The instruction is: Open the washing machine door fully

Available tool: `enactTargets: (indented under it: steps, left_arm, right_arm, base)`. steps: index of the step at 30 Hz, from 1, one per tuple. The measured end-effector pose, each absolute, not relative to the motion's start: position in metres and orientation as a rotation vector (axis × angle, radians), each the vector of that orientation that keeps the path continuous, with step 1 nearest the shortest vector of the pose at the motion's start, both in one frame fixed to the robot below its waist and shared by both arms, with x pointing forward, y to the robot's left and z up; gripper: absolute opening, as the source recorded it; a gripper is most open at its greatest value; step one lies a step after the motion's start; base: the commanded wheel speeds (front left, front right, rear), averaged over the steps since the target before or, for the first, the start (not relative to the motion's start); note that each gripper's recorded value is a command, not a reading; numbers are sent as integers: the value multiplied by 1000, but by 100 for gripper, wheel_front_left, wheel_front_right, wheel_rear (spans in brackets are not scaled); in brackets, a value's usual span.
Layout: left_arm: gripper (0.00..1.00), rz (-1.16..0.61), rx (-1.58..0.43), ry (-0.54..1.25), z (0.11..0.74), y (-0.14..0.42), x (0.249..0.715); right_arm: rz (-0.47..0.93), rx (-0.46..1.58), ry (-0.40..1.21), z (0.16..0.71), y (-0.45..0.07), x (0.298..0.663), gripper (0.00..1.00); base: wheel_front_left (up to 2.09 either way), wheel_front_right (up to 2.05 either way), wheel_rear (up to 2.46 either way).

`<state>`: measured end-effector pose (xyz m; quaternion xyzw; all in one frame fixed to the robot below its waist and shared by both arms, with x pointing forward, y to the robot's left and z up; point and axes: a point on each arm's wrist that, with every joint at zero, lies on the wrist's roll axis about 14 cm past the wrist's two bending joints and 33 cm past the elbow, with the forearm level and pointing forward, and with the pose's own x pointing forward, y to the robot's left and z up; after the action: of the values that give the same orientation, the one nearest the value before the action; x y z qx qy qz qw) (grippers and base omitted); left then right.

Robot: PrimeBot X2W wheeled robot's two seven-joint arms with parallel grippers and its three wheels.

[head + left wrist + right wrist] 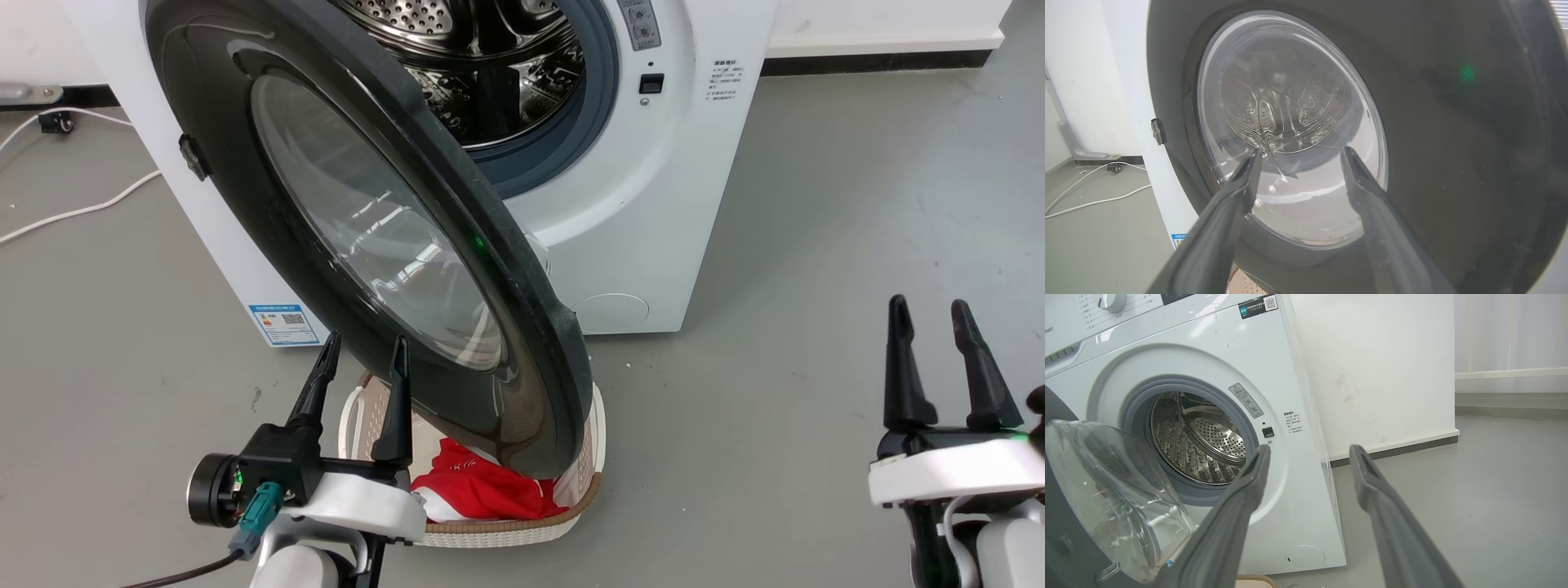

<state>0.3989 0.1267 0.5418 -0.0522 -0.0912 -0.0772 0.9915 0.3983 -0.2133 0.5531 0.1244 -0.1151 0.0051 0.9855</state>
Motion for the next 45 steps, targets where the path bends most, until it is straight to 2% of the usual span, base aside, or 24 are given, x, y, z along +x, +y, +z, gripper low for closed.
enactTargets:
  steps: [4, 9, 28, 29, 30, 31, 41, 45]
  left_arm:
    - [100, -150, -104, -183, 542, 128, 399]
    - [100, -146, -96, -183, 541, 130, 400]
    - [100, -144, -87, -172, 537, 132, 401]
    - [91, -144, -87, -170, 537, 132, 401]
    - [20, -144, -87, -169, 537, 132, 401]
    - [0, -144, -87, -168, 536, 132, 401]
    - [0, -151, -91, -167, 536, 131, 401]
    - [0, -132, -102, -239, 559, 136, 404]
  right_arm:
    - [32, 80, -207, 553, -200, 391, 100]
    - [65, -3, -145, 538, -184, 378, 100]
    - [89, 36, -81, 518, -173, 369, 100]
    - [89, 36, -79, 517, -173, 369, 100]
    - [89, 37, -77, 517, -173, 369, 100]
    - [89, 37, -77, 516, -173, 369, 100]
    - [87, 43, -74, 515, -174, 369, 100]
    - [89, 45, -73, 514, -173, 369, 100]
  base:
    - [0, 0, 0]
    - [0, 0, 0]
    - [0, 0, 0]
    - [0, 0, 0]
    - [0, 0, 0]
    - [0, 0, 0]
    - [0, 0, 0]
    - [0, 0, 0]
